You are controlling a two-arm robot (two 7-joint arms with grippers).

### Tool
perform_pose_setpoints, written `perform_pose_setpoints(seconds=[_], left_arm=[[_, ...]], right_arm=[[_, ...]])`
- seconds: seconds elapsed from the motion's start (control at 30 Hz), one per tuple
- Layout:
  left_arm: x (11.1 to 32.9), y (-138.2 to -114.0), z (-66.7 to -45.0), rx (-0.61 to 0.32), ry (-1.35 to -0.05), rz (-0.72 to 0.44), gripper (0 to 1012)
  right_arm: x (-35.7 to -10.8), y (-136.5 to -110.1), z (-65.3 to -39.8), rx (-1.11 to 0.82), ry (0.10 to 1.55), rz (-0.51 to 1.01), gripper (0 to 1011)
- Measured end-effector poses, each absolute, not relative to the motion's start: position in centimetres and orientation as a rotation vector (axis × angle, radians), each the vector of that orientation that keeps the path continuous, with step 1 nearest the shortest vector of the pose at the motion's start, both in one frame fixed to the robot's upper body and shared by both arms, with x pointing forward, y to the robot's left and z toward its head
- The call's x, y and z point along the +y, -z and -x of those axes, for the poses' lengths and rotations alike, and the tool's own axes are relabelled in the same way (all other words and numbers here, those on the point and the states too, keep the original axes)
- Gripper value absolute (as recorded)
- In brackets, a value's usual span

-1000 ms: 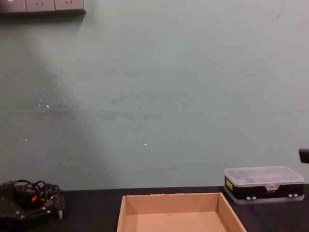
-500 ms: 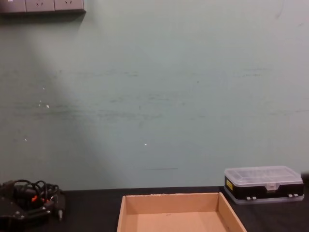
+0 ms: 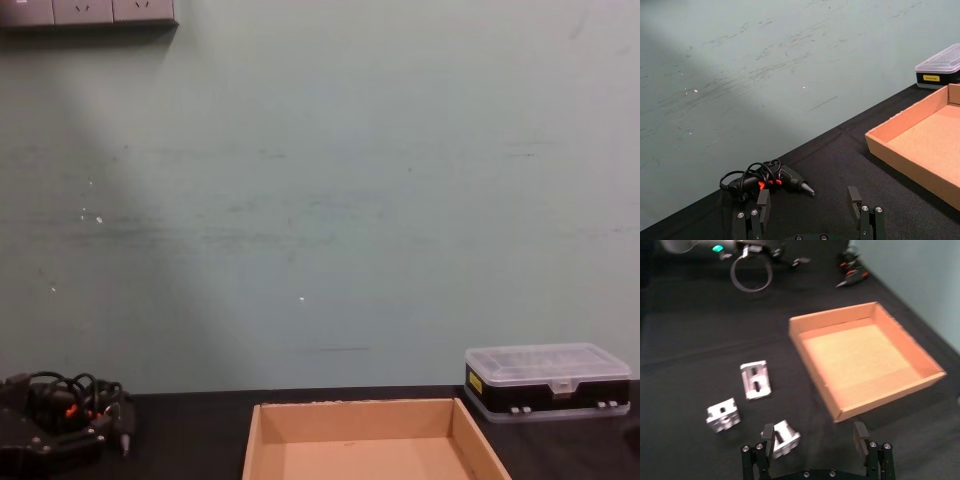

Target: Use one hand to pick up the angle iron from the table and place it into the box.

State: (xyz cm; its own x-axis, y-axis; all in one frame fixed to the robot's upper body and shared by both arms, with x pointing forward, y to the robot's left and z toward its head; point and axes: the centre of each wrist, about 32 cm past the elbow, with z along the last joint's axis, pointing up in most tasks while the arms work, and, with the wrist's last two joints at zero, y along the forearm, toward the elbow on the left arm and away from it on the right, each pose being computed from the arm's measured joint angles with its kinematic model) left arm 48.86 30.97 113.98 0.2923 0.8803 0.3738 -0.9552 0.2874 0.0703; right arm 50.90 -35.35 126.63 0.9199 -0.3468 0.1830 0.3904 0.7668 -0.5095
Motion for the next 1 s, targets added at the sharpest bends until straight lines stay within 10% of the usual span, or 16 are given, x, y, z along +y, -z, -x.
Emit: perform_pose_setpoints(seconds=[1.0], left_arm=[[31.0, -114.0, -48.9, -0.285, -1.248, -0.305, 1000]], right_arm=[[-32.3, -125.1, -53.8, -0.080, 0.177, 0.716, 1003]])
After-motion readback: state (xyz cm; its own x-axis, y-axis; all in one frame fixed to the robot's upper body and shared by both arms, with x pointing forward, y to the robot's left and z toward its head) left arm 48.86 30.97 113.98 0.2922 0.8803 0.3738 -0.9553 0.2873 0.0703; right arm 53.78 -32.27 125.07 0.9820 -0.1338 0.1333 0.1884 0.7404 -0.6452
